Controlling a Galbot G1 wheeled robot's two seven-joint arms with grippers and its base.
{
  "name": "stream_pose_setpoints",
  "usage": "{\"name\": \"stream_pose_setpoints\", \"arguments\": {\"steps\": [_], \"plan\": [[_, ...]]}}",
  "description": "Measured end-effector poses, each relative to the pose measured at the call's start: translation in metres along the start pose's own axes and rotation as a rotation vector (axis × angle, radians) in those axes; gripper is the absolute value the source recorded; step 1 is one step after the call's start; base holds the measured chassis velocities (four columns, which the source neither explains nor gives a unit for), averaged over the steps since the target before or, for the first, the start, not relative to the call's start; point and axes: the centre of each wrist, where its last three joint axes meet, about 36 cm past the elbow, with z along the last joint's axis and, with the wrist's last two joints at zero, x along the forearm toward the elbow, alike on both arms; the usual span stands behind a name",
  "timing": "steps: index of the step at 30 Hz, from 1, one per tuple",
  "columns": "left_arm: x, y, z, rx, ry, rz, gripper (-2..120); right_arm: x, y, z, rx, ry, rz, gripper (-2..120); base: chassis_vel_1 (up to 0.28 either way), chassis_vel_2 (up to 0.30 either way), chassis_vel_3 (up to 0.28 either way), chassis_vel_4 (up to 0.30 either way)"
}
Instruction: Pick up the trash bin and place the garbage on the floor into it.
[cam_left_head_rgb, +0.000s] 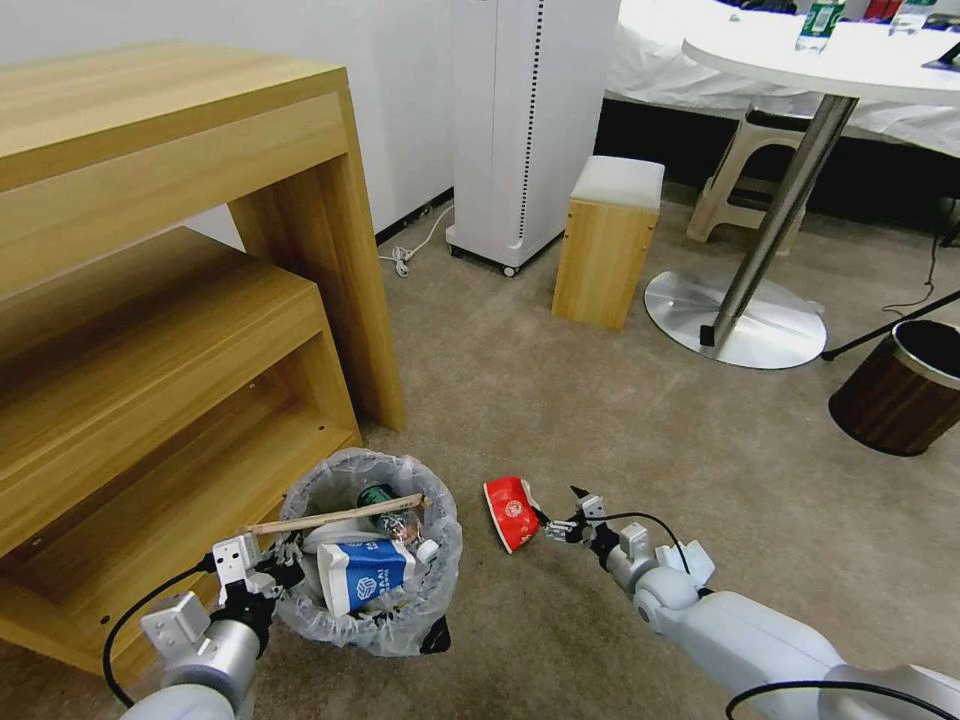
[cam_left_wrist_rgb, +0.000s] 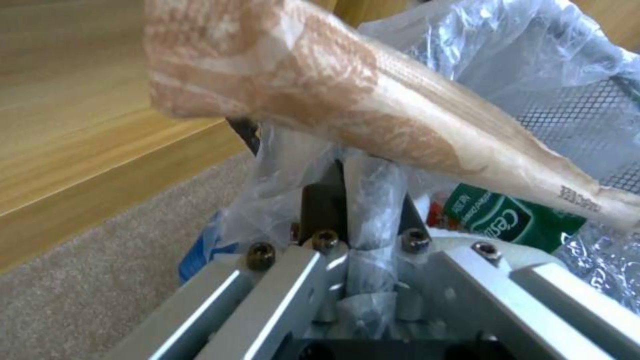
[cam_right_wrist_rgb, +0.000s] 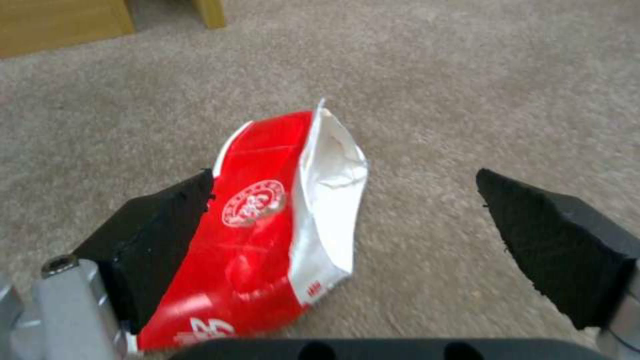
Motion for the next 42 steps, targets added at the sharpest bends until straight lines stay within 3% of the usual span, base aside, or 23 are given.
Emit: {"name": "stream_pose_setpoints", "arguments": {"steps": [6, 16, 18, 24, 31, 34, 40, 42], "plan": [[0.003, -0.002, -0.001, 0.004, -0.003, 0.005, 1, -0.026, 0.018, 0.01, 0.033, 0.009, -0.034, 97, 0.0, 0.0, 0.0, 0.0], [0.005, -0.003, -0.001, 0.01, -0.01, 0.01, 1, -0.04, 0.036, 0.017, 0.055, -0.004, -0.057, 66, 0.0, 0.0, 0.0, 0.0], [0.004, -0.003, -0.003, 0.009, -0.014, 0.013, 1, -0.037, 0.03, 0.017, 0.065, -0.008, -0.049, 54, 0.0, 0.0, 0.0, 0.0], [0.003, -0.003, -0.002, 0.01, -0.011, 0.015, 1, -0.031, 0.021, 0.019, 0.071, -0.005, -0.029, 38, 0.0, 0.0, 0.0, 0.0], [-0.004, -0.002, 0.0, 0.018, 0.001, 0.023, 1, -0.016, 0.009, 0.031, 0.085, 0.014, -0.002, 7, 0.0, 0.0, 0.0, 0.0], [-0.006, -0.003, 0.002, 0.021, 0.005, 0.025, 1, -0.013, 0.01, 0.037, 0.091, 0.012, -0.001, 0, 0.0, 0.0, 0.0, 0.0], [-0.006, -0.003, 0.002, 0.018, 0.007, 0.026, 1, -0.006, 0.007, 0.038, 0.093, -0.02, -0.005, 0, 0.0, 0.0, 0.0, 0.0], [-0.007, 0.0, 0.002, 0.011, 0.009, 0.023, 1, 0.004, -0.004, 0.027, 0.101, -0.072, -0.012, 0, 0.0, 0.0, 0.0, 0.0]]}}
